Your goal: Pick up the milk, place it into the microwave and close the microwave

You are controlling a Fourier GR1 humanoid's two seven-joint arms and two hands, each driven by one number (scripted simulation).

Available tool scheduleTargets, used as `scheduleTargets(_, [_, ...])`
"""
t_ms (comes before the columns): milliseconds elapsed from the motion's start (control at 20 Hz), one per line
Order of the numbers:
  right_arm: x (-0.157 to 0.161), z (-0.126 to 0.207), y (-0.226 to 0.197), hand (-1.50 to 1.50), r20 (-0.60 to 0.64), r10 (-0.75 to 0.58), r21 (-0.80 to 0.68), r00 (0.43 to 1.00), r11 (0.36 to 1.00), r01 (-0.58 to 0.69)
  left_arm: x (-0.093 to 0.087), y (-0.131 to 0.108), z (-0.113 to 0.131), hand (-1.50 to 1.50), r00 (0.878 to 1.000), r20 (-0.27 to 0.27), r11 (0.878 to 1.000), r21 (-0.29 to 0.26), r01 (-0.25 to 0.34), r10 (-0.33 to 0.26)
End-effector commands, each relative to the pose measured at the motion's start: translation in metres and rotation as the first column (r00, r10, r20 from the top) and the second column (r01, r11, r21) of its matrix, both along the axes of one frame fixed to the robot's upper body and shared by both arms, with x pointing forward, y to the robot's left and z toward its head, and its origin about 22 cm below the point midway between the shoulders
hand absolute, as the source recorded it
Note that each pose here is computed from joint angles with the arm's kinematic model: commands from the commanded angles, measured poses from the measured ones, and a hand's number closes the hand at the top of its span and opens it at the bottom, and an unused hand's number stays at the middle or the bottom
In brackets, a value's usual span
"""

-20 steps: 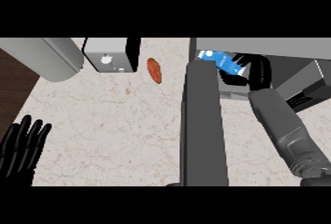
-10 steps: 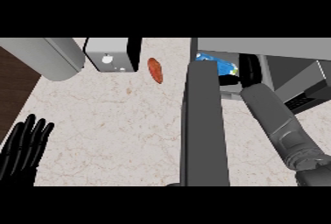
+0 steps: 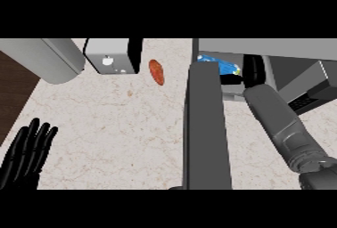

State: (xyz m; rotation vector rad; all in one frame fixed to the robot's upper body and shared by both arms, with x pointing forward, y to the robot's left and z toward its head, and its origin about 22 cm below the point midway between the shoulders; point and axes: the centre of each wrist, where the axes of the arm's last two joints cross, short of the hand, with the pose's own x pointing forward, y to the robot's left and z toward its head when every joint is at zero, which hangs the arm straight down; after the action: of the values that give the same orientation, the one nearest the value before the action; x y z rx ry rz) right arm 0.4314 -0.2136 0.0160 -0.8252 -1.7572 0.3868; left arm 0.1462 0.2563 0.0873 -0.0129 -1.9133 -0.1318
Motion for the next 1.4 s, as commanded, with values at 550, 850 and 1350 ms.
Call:
scheduleTargets(550, [-0.002,0.004,-0.037,-1.5,0.105,-0.112,0.046,0.988,0.993,0.108,-0.009,-0.008,-0.003,-1.5,1.0,-0.013,1.0,0.019,0.011,-0.01])
scheduleTargets(850, [-0.007,-0.001,-0.049,-1.5,0.098,-0.044,0.096,0.994,0.995,0.035,-0.007,-0.014,-0.003,-1.5,1.0,-0.011,1.0,0.01,-0.004,0.004])
scheduleTargets(1350, [-0.012,-0.009,-0.054,-1.5,0.069,0.064,0.292,0.996,0.953,-0.081,-0.018,-0.017,-0.005,-1.5,1.0,-0.024,1.0,0.013,0.009,-0.009])
